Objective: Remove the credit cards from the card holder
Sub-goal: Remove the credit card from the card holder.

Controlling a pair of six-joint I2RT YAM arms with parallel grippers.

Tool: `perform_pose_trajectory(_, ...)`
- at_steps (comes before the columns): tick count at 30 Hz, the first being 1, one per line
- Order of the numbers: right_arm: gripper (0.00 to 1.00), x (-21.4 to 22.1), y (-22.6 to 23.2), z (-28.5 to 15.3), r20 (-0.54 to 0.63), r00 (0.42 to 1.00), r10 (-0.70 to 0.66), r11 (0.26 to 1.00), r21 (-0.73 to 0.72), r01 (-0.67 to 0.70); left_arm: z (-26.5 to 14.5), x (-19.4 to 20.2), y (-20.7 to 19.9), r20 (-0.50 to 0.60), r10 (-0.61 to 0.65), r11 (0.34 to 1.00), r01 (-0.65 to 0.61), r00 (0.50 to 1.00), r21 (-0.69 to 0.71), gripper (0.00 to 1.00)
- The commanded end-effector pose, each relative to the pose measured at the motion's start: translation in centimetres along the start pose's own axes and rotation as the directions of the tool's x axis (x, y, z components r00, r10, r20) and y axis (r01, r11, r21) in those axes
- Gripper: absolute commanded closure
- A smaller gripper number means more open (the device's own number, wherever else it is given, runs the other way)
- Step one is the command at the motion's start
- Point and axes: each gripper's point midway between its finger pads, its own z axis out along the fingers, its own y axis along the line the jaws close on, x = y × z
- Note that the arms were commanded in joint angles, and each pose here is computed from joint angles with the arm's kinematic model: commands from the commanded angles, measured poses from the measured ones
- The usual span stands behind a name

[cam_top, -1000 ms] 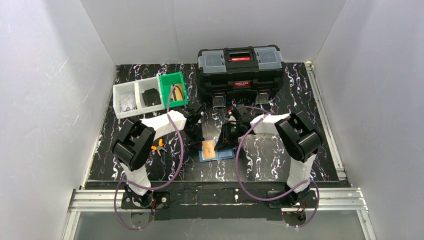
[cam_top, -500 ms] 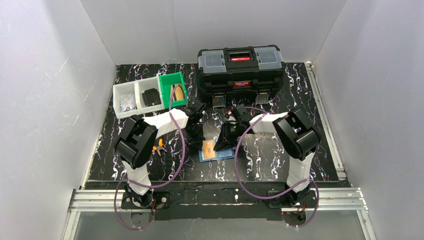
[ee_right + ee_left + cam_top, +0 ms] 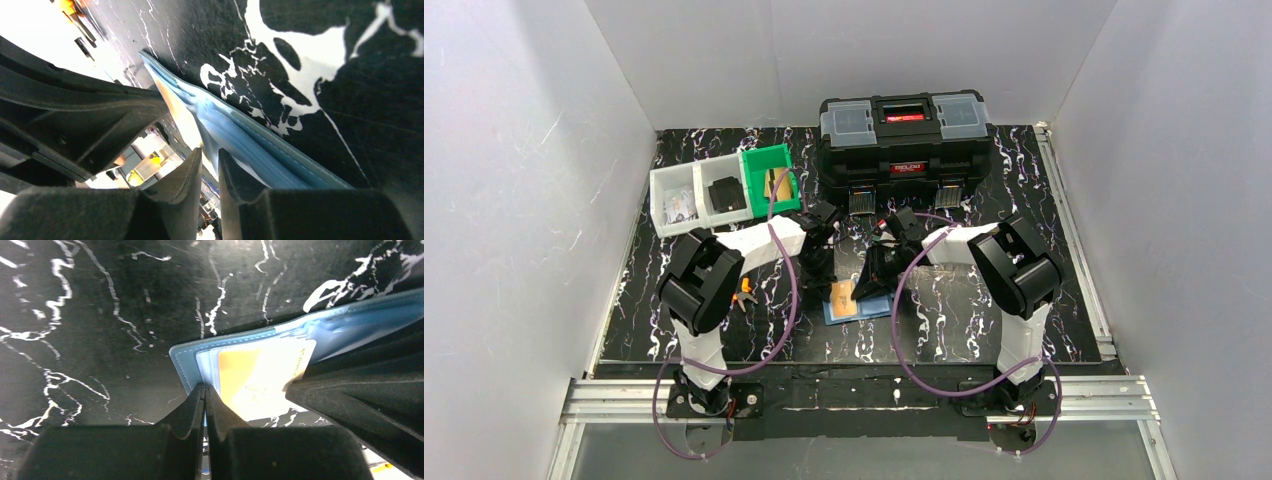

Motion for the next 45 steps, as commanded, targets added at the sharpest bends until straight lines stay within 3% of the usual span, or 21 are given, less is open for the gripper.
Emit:
perform_pose_trajectory(1, 0.74, -1.1, -0.5, 1.0, 0.035, 0.999, -0.025, 0.999, 0.044, 0.023, 3.5, 3.4, -2.0, -0.122, 0.093, 0.995, -0.086, 0.988, 0.057, 1.00)
perform_pose_trajectory(6, 0.75, -1.0, -0.8, 1.1, 0.033, 0.999, -0.023, 0.998, 0.054, 0.022, 3.7, 3.5, -2.8, -0.122, 0.120, 0.991, -0.112, 0.985, 0.070, 1.00)
perform_pose_trajectory(12, 0.87, -0.6, -1.6, 0.9, 0.043, 0.999, -0.022, 0.997, 0.080, 0.018, 4.3, 3.6, -0.3, -0.133, 0.056, 0.995, -0.066, 0.990, -0.070, 1.00)
perform_pose_trajectory(17, 0.91, -0.8, -2.8, 0.1, 0.070, 0.998, 0.000, 0.996, 0.088, -0.006, 4.6, 3.7, 1.8, -0.134, 0.018, 0.990, -0.036, 0.991, -0.134, 1.00)
perform_pose_trajectory(27, 0.92, -1.6, -4.7, -1.7, 0.120, 0.992, 0.037, 0.995, 0.084, -0.047, 5.2, 3.9, 5.2, -0.158, -0.029, 0.980, -0.003, 0.987, -0.200, 1.00)
perform_pose_trajectory(45, 0.90, -2.0, -6.3, -3.1, 0.181, 0.983, 0.029, 0.985, 0.162, -0.059, 5.2, 3.4, 5.5, -0.156, -0.033, 0.981, 0.002, 0.987, -0.192, 1.00)
